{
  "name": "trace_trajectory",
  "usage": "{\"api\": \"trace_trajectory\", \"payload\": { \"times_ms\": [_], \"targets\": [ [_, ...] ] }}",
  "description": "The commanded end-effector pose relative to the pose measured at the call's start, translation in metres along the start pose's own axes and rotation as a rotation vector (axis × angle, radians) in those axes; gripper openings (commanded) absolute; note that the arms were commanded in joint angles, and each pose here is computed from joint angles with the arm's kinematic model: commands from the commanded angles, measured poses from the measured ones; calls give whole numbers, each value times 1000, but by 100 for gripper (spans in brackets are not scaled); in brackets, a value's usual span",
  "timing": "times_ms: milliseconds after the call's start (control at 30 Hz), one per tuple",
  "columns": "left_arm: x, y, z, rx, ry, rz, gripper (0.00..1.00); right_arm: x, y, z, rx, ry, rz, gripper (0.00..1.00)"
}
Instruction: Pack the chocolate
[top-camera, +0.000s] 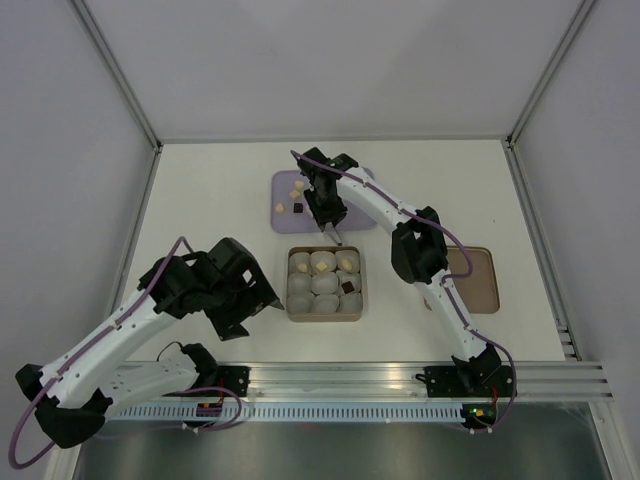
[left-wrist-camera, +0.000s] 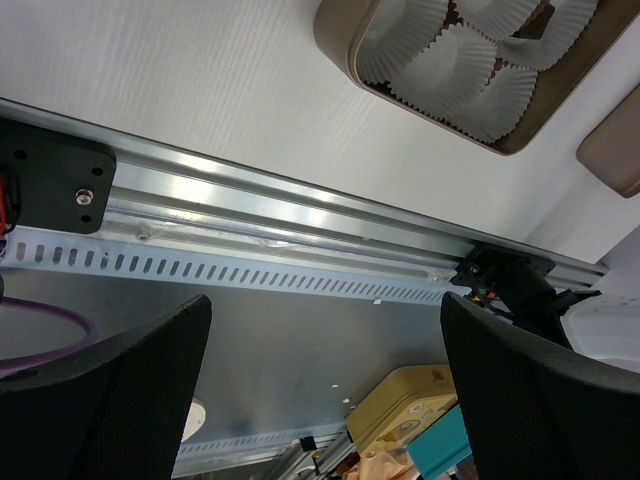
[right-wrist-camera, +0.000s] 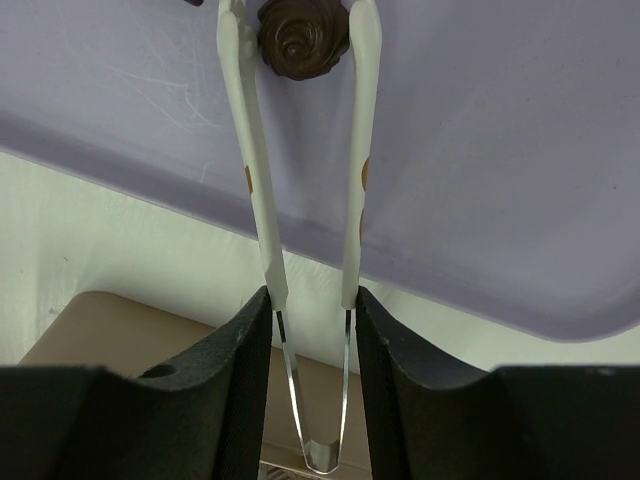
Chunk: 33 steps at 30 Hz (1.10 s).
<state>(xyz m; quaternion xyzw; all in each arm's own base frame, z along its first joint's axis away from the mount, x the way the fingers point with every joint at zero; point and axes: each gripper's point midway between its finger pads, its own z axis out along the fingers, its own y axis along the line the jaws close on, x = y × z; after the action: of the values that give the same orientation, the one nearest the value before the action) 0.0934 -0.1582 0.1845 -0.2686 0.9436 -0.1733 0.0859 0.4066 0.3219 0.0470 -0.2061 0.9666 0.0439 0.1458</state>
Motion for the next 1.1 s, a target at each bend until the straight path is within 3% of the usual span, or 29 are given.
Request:
{"api": "trace_trajectory", "payload": {
  "times_ms": [0,233,400,533,633,733,767,1000,1067],
  "targets": [
    [12,14,-6,-35,60,-4,100,-19,1,-5,-1,-63,11,40],
    [12,15,-8,-31,56,-12,100,-41,-4,-27,6,-153,24,27],
    [11,12,-10,-25,52,-16,100,-69,-10,-72,-16,-283,52,24],
    [10,12,-10,-24,50,-21,100,-60,-12,-103,-31,-300,45,21],
    [10,12,-10,-24,47,-21,100,-23,-17,-128,-33,-256,23,20],
    [9,12,-9,-25,42,-19,100,-1,-15,-163,-53,-294,-23,20],
    [9,13,-9,-27,43,-18,100,20,-15,-157,-53,-246,-32,20],
    [9,12,-7,-29,45,-13,100,120,23,-193,-164,-231,-147,22],
    [9,12,-6,-30,42,-13,100,154,34,-182,-213,-167,-160,22]
  ]
}}
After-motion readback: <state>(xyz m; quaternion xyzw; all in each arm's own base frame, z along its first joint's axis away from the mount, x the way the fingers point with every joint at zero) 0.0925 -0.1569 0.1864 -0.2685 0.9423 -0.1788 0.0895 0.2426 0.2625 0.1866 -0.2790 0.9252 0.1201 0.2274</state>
